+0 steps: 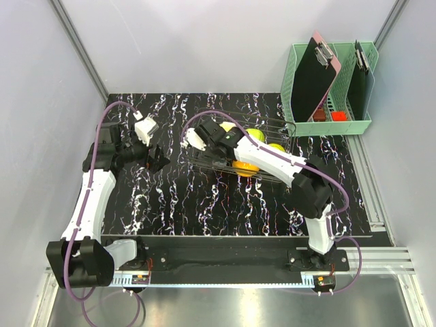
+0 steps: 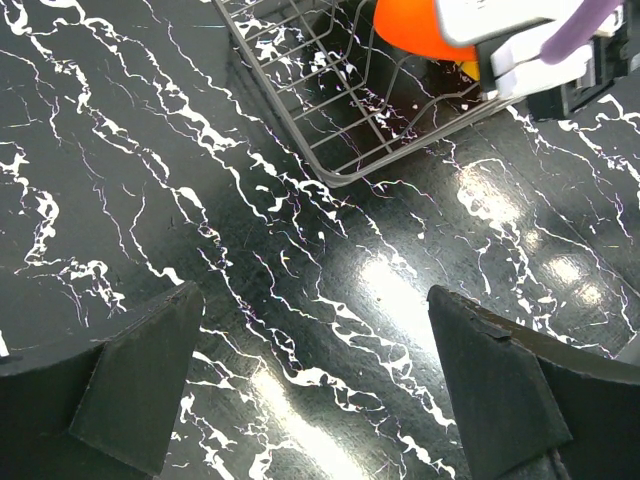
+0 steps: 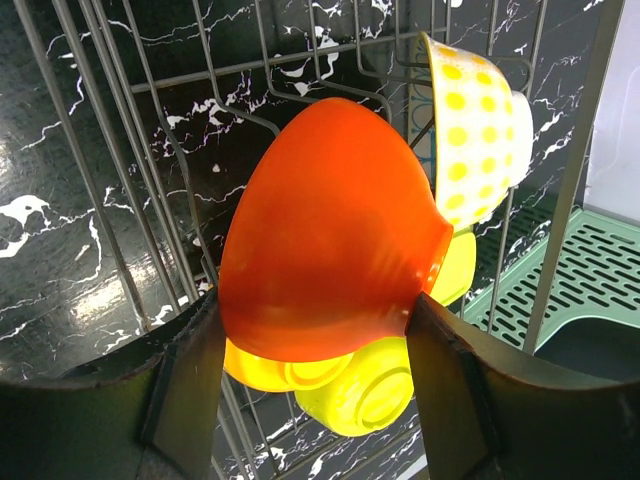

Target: Load the bowls into the dish rack

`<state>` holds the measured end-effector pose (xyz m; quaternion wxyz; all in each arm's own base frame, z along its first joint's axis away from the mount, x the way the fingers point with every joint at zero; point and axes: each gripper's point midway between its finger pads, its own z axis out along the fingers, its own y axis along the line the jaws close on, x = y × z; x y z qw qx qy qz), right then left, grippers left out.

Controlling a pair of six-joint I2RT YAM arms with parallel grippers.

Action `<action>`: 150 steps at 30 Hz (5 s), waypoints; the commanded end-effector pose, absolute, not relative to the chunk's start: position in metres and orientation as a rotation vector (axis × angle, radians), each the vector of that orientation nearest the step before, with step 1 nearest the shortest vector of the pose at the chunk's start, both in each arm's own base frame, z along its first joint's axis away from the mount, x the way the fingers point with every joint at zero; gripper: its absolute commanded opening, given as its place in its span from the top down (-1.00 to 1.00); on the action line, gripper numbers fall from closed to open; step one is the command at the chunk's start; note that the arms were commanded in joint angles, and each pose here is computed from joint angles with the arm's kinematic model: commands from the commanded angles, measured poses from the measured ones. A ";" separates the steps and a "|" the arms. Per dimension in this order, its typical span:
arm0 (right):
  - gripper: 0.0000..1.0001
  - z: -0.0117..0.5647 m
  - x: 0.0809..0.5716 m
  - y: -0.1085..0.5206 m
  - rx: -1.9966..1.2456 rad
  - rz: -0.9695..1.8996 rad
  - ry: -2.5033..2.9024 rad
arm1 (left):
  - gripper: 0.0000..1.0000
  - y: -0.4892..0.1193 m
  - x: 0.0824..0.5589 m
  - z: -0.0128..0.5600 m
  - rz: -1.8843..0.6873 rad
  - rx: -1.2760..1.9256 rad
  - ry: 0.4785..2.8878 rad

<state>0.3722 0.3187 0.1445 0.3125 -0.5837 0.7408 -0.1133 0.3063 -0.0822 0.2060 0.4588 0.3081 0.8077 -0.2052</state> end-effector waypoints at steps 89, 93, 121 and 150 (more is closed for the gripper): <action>-0.37 0.111 0.394 0.339 -1.483 -0.191 2.085 | -0.98 -0.077 0.304 0.206 -0.528 0.782 1.928; -0.36 0.105 0.391 0.338 -1.503 -0.162 2.113 | -0.98 -0.076 0.305 0.207 -0.526 0.783 1.925; -0.83 0.094 0.393 0.333 -1.519 -0.049 2.187 | -0.98 -0.073 0.304 0.204 -0.533 0.777 1.933; -0.99 0.273 0.424 0.295 -1.191 -0.260 1.880 | -0.98 -0.067 0.331 0.212 -0.516 0.737 1.954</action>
